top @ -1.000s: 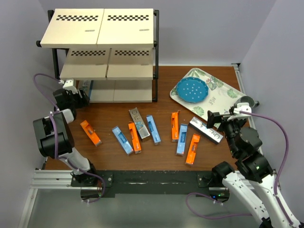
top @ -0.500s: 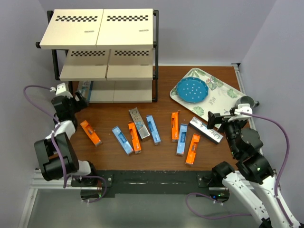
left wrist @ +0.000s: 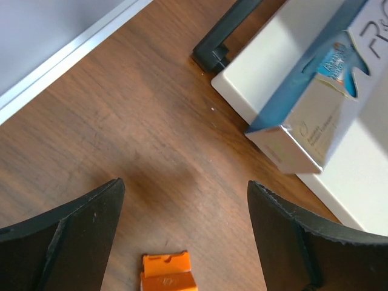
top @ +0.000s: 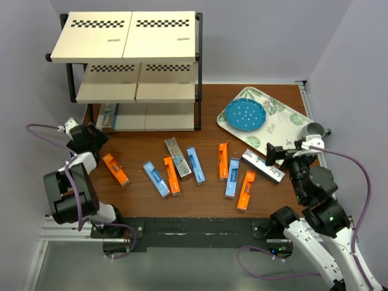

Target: Place and organize the toothpastes onto the shelf

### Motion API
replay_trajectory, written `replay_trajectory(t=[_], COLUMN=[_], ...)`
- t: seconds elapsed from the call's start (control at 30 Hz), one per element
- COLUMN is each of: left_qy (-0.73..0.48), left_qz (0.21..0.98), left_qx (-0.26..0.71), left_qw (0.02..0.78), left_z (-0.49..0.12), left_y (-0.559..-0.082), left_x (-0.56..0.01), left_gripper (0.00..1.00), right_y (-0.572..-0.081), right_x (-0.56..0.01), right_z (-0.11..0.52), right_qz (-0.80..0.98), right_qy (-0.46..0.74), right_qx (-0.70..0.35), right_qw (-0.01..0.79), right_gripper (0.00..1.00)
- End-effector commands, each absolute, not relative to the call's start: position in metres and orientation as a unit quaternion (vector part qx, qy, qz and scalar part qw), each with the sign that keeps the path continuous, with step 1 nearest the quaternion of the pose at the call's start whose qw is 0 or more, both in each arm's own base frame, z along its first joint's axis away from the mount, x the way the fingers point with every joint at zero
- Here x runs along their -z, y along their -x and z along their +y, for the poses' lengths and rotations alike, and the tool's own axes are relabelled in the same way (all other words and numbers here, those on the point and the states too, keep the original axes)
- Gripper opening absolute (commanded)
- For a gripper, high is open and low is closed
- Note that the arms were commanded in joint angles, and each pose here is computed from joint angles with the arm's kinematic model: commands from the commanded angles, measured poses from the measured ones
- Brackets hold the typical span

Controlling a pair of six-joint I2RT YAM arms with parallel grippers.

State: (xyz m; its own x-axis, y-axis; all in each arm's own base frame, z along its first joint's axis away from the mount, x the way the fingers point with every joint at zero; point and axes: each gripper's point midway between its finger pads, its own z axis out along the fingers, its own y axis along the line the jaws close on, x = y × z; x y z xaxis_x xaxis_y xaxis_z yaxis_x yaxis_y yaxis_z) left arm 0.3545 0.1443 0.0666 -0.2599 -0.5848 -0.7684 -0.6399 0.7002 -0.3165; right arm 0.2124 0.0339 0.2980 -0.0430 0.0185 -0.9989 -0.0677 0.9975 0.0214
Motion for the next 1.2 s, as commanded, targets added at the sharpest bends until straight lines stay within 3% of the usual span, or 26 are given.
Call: replay_trajectory(t=[0.0, 0.97, 1.17], left_qy=[0.418, 0.430, 0.445], left_qz=[0.773, 0.765, 0.769], left_qx=[-0.028, 0.006, -0.007], left_qw=[0.477, 0.479, 0.459], left_z=[0.158, 0.169, 0.169], left_y=[-0.374, -0.429, -0.416], left_x=[-0.076, -0.075, -0.071], left_gripper=[0.87, 0.87, 0.88], right_y=[-0.213, -0.222, -0.221], right_x=[-0.300, -0.304, -0.307], right_z=[0.036, 0.037, 0.037], right_qz=[0.717, 0.721, 0.721], right_qy=[0.024, 0.023, 0.023], right_qx=[-0.031, -0.020, -0.022], right_qw=[0.696, 0.692, 0.692], right_gripper=[0.99, 0.99, 0.99])
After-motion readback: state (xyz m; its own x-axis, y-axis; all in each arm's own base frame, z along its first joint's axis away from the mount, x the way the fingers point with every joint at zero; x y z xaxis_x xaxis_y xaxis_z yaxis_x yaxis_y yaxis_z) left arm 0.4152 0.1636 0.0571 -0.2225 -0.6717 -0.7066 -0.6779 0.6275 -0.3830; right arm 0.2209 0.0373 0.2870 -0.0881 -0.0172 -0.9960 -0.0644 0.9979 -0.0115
